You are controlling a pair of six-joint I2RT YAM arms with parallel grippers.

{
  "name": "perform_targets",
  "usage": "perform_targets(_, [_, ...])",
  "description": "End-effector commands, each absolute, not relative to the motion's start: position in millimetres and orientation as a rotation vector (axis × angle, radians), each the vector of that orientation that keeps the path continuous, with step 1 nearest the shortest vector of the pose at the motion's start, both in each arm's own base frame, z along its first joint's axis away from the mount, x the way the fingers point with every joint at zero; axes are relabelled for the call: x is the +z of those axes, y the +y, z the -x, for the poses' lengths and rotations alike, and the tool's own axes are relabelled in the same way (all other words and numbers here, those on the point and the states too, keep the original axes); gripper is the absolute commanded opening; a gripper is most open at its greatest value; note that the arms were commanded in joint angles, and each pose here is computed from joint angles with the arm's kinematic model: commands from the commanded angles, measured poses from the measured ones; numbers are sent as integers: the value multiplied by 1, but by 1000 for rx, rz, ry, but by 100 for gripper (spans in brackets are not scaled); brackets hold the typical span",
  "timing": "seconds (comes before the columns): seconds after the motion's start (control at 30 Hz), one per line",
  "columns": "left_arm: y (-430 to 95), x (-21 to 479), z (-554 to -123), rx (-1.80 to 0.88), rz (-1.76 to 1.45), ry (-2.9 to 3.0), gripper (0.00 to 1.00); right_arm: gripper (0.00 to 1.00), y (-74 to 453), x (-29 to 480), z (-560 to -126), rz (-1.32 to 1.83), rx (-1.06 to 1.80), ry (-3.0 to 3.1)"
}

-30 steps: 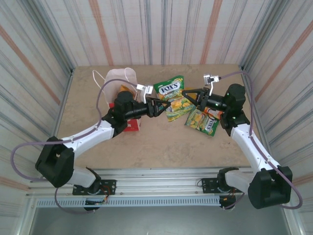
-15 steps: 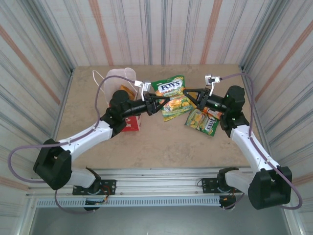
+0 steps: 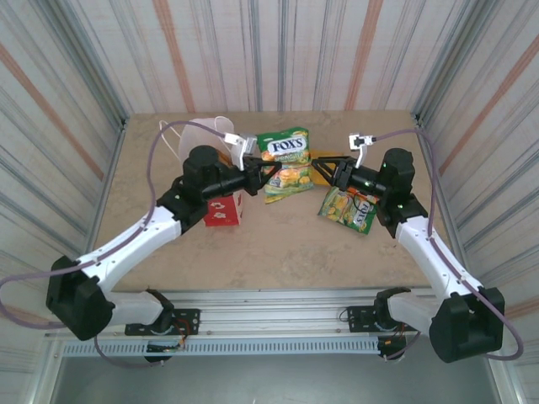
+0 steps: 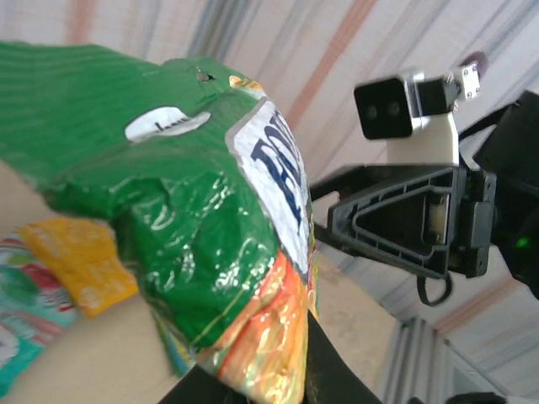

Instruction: Place the snacks into the paper bag

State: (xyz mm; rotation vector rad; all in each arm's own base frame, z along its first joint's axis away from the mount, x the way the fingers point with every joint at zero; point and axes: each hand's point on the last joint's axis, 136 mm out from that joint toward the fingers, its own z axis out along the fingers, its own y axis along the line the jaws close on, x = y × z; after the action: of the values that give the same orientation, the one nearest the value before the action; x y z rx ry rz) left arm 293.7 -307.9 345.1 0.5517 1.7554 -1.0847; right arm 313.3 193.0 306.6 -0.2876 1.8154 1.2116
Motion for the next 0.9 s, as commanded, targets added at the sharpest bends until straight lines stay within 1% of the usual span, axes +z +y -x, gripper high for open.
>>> perform_targets(0.0, [-275,387,-294,-812,-588,1720,7,48,188,293,-318,239,1070,1916])
perform_targets(0.17, [-245,414,-301,-534,-625,1744,5,50,206,283,-320,295,1026,1985])
perform_targets(0.37, [-222,456,-315,-270,-654,1667,4,51,228,275,-325,352,1027,2033])
perform_targets(0.57, [-196,495,-338,-15,-596,1613,5,51,241,266,-327,370,1033,2083])
perform_targets(0.7, [-170,501,-352,118,-505,1669,6,51,245,257,-327,371,1023,2116])
perform_targets(0.87, [-132,478,-363,166,-395,1827,8,51,245,248,-329,356,1003,2157])
